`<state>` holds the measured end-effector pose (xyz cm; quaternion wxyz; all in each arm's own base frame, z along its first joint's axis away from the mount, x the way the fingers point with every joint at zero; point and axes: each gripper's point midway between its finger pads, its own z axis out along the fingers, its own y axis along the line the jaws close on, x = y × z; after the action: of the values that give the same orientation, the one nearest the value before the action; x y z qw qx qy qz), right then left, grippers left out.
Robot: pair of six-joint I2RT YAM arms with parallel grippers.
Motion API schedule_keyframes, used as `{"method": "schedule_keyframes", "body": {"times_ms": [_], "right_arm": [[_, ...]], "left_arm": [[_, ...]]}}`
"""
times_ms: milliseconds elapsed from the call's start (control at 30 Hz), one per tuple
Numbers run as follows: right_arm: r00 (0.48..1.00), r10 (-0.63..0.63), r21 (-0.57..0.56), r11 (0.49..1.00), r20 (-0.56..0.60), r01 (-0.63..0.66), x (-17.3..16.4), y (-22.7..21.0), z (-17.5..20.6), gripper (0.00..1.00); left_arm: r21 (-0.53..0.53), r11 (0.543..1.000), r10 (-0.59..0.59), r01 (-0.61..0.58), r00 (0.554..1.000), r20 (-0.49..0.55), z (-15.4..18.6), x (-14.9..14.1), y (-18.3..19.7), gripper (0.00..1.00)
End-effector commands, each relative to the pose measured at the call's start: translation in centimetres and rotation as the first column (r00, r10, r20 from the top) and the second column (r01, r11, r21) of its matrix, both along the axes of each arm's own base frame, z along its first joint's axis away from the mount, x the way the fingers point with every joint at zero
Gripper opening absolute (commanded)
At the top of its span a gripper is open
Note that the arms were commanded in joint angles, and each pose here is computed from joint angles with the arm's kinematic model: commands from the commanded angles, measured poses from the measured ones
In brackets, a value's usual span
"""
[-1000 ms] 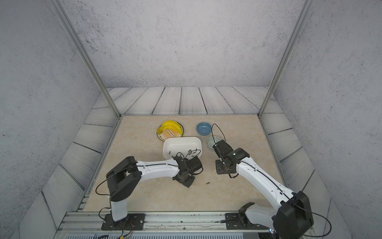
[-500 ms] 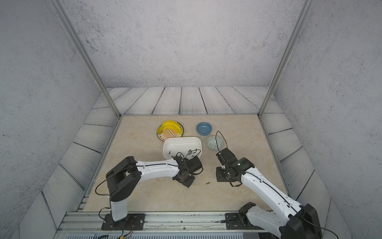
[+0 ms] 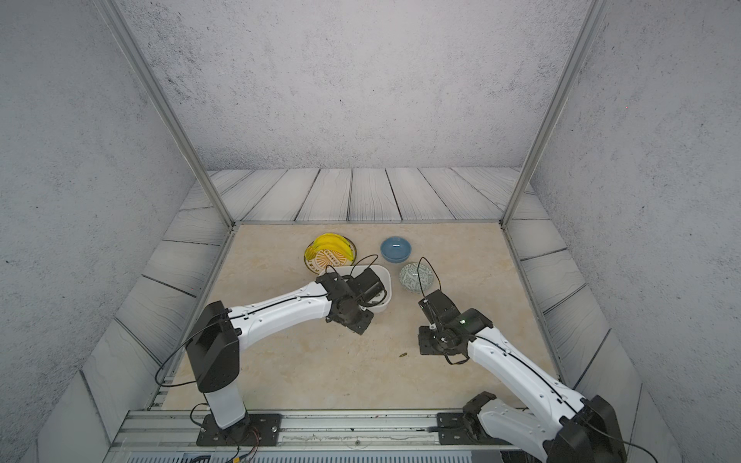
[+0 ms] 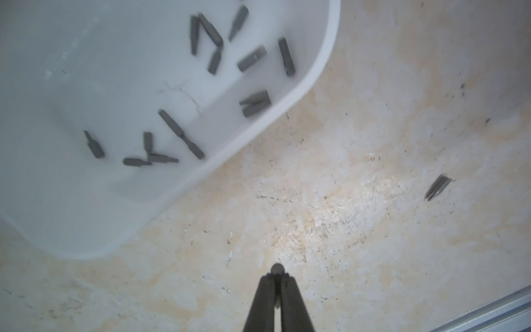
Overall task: Put the bit on the desktop into the storage box
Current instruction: Place the screwdriver bit in the storage box.
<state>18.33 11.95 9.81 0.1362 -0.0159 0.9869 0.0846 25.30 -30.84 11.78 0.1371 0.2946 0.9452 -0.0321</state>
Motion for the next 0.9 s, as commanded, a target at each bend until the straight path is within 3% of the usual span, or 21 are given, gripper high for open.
{"method": "schedule_keyframes", "body": {"times_ms": [0, 100, 233, 467, 500, 567, 667, 867], "right_arm": [[1.000, 0.004, 0.015, 1.000, -0.012, -0.003, -0.2, 0.6, -0.4, 0.48], [0.999, 0.025, 0.019, 1.000, -0.020, -0.025, -0.3, 1.5, -0.8, 0.48], [0.997, 0.066, -0.005, 0.998, -0.033, -0.066, -0.7, 3.0, -2.0, 0.48], [0.990, 0.108, -0.076, 0.991, -0.087, -0.114, -1.9, 4.5, -4.7, 0.49], [0.990, 0.111, -0.081, 0.990, -0.091, -0.119, -2.1, 4.5, -4.9, 0.49], [0.988, 0.123, -0.099, 0.986, -0.096, -0.132, -2.4, 4.7, -5.3, 0.49], [0.986, 0.128, -0.140, 0.980, -0.103, -0.142, -2.6, 4.4, -6.0, 0.49], [0.987, 0.123, -0.199, 0.970, -0.099, -0.141, -1.8, 4.1, -7.1, 0.50]], "left_arm": [[0.029, 1.000, -0.006, 0.005, 1.000, 0.020, 1.7, 2.7, 1.7, 0.00], [-0.036, 0.999, 0.019, -0.019, 1.000, -0.005, 1.6, 5.5, 1.5, 0.00], [-0.037, 0.999, 0.037, -0.038, 0.999, -0.022, 0.7, 8.2, 1.4, 0.00], [-0.006, 0.999, 0.051, -0.052, 0.996, -0.070, -2.2, 9.5, 1.4, 0.01], [-0.008, 0.998, 0.056, -0.056, 0.996, -0.069, -2.4, 9.5, 1.4, 0.05], [-0.012, 0.998, 0.059, -0.060, 0.996, -0.068, -2.7, 9.6, 1.4, 0.25], [-0.013, 0.998, 0.065, -0.066, 0.996, -0.068, -2.8, 9.6, 1.5, 0.40], [-0.023, 0.997, 0.078, -0.079, 0.997, -0.026, -1.1, 9.6, 2.2, 0.49]]}}
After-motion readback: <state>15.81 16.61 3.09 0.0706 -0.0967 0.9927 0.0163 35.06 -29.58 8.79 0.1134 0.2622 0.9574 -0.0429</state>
